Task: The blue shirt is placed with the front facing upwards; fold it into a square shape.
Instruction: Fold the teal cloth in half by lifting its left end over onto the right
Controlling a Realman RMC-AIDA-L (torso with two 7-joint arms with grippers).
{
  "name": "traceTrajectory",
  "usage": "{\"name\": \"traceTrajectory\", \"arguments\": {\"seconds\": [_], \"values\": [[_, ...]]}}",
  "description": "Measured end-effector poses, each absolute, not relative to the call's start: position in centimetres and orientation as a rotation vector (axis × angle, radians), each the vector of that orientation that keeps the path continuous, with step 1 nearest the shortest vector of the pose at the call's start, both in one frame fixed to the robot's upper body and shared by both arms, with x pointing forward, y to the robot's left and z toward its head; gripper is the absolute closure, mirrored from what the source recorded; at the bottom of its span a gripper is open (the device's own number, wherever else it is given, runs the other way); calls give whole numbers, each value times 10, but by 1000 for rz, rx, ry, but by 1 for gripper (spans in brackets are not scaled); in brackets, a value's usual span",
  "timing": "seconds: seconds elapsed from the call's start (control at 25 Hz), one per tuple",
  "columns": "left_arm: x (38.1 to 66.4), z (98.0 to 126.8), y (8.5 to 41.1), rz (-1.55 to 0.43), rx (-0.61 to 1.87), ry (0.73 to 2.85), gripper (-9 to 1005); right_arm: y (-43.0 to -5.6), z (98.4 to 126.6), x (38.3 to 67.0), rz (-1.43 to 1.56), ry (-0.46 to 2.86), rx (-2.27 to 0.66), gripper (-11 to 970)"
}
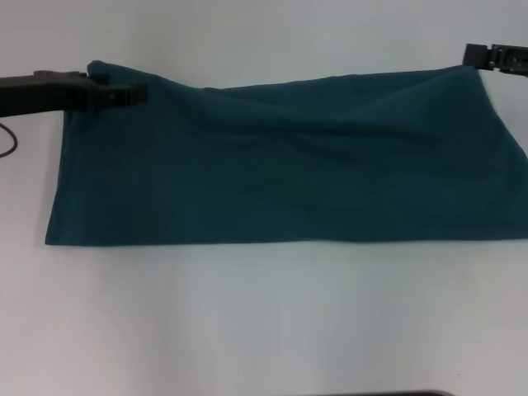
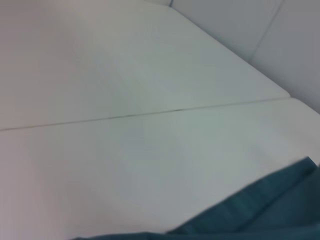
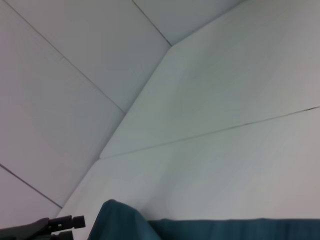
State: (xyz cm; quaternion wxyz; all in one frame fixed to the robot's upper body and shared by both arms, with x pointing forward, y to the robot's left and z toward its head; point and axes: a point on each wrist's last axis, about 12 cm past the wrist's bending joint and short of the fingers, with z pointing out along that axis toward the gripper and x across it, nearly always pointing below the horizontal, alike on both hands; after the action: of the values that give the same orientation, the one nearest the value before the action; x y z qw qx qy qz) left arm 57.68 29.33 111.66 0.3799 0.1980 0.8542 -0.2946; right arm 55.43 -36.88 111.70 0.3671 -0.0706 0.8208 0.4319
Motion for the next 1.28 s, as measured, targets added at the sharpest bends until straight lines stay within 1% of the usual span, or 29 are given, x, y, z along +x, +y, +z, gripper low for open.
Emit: {"name": "traceTrajectory", "arguments": {"seconds": [0.28,0.52,0.76,0.92,1.28], "values": [[589,1106,284,-705,467,2186,194,-352,1110,562,1129,2137,-197,503],[596,1094,271,-660,485,2215,196,-332,1100,563,1161,2231,-293,745],[601,1089,265,-616,485,2224,197,-320,1093,563,1176,2279,-328,870],[604,1082,262,-573,473,2237,198,-307,1081,567,1118,2313,-330,953],[610,1073,257,-503,455,2250,199,-275,1064,579,991,2334,-366,946]]}}
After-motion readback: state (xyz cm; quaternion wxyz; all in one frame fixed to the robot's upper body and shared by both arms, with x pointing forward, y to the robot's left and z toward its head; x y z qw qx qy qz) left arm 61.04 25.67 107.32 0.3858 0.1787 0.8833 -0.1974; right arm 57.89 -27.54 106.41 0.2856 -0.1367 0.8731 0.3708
